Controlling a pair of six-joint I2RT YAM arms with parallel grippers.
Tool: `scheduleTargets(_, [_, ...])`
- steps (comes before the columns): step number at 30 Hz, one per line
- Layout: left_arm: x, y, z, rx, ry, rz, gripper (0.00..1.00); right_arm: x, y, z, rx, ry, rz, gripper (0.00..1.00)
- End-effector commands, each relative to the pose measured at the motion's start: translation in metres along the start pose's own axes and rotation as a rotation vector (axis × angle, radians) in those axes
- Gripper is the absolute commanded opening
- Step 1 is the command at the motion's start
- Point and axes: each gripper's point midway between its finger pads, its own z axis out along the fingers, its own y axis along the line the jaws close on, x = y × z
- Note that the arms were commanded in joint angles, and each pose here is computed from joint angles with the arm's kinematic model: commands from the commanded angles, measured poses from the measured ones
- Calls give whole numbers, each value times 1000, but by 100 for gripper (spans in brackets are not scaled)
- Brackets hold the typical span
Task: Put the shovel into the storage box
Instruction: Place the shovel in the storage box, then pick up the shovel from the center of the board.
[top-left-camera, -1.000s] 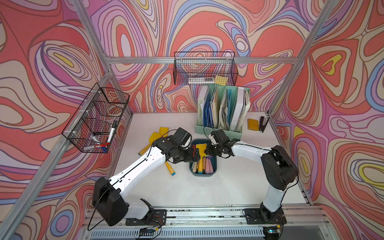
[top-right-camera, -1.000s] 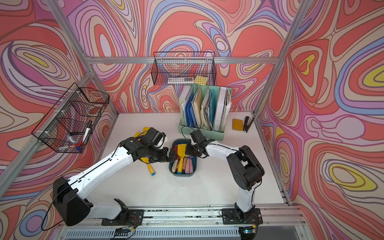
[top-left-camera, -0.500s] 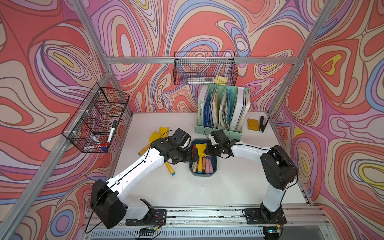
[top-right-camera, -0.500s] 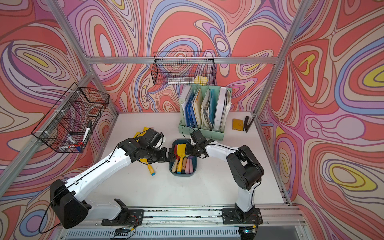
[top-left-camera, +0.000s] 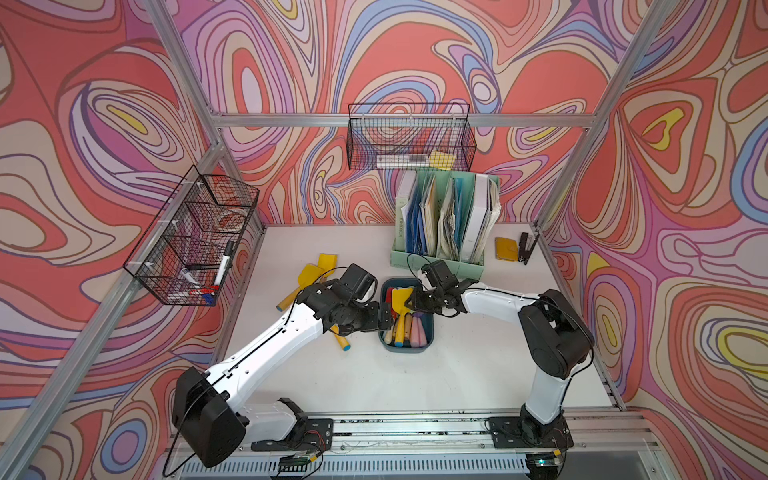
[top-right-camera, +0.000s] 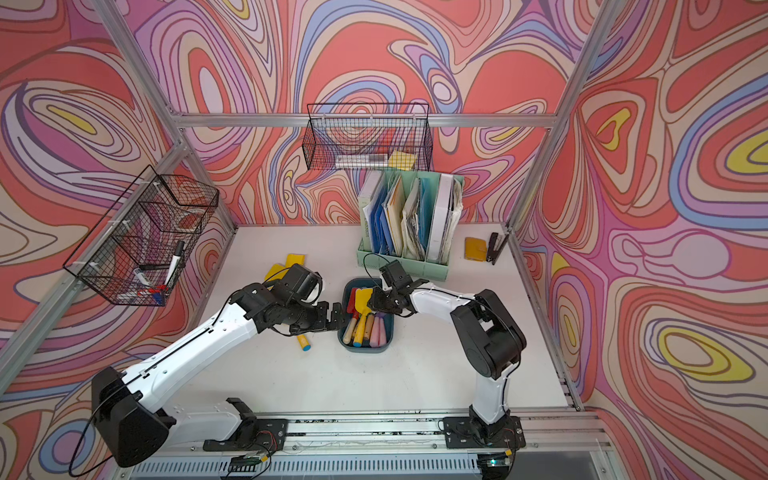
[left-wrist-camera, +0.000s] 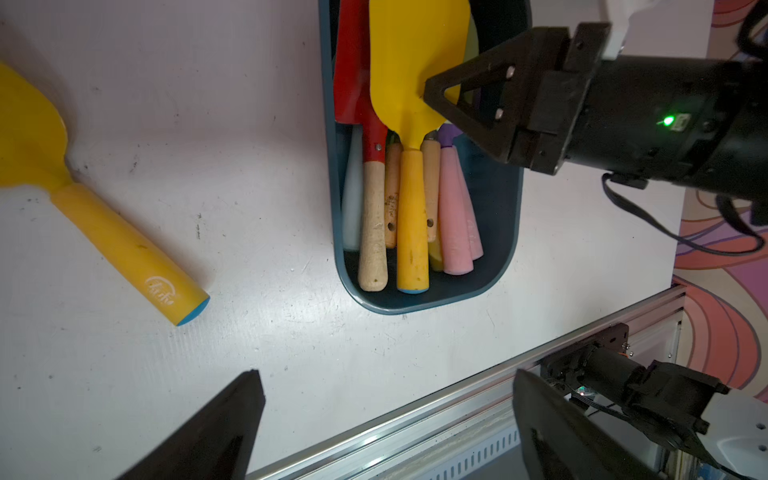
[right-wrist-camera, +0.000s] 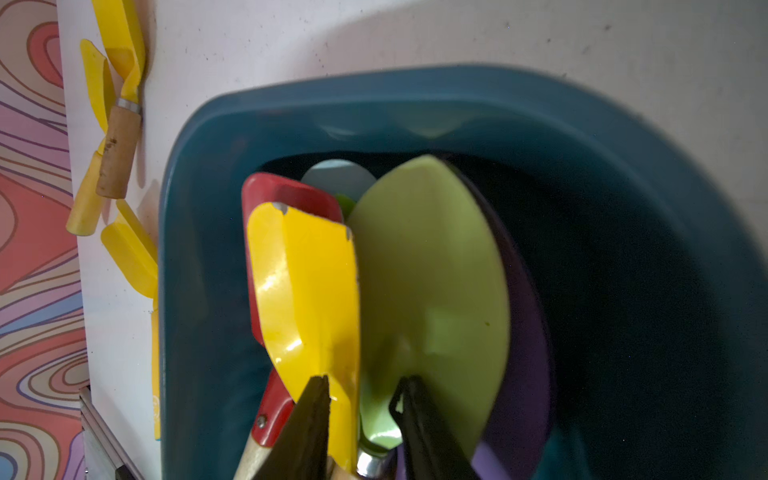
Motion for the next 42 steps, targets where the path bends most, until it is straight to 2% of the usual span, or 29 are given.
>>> scheduleTargets(1, [16, 20, 6, -76, 45, -54, 99, -5, -2, -11, 36, -20, -15, 33])
scheduleTargets(12, [38, 63, 21, -223, 83, -205, 99, -9, 2, -25, 49, -39, -30, 34])
scheduleTargets(14, [40, 71, 24, -240, 94, -235, 98, -14, 9, -39, 36, -68, -41, 34])
scheduleTargets(26, [43, 119, 43, -235, 102, -428, 92, -17, 20, -62, 16, -96, -82, 28])
scheduleTargets(34, [39, 134, 67, -262, 126, -470, 83, -17, 24, -69, 0, -100, -94, 17])
scheduleTargets(42, [25, 149, 78, -299, 130, -487, 72, -16, 24, -70, 1, -99, -97, 13])
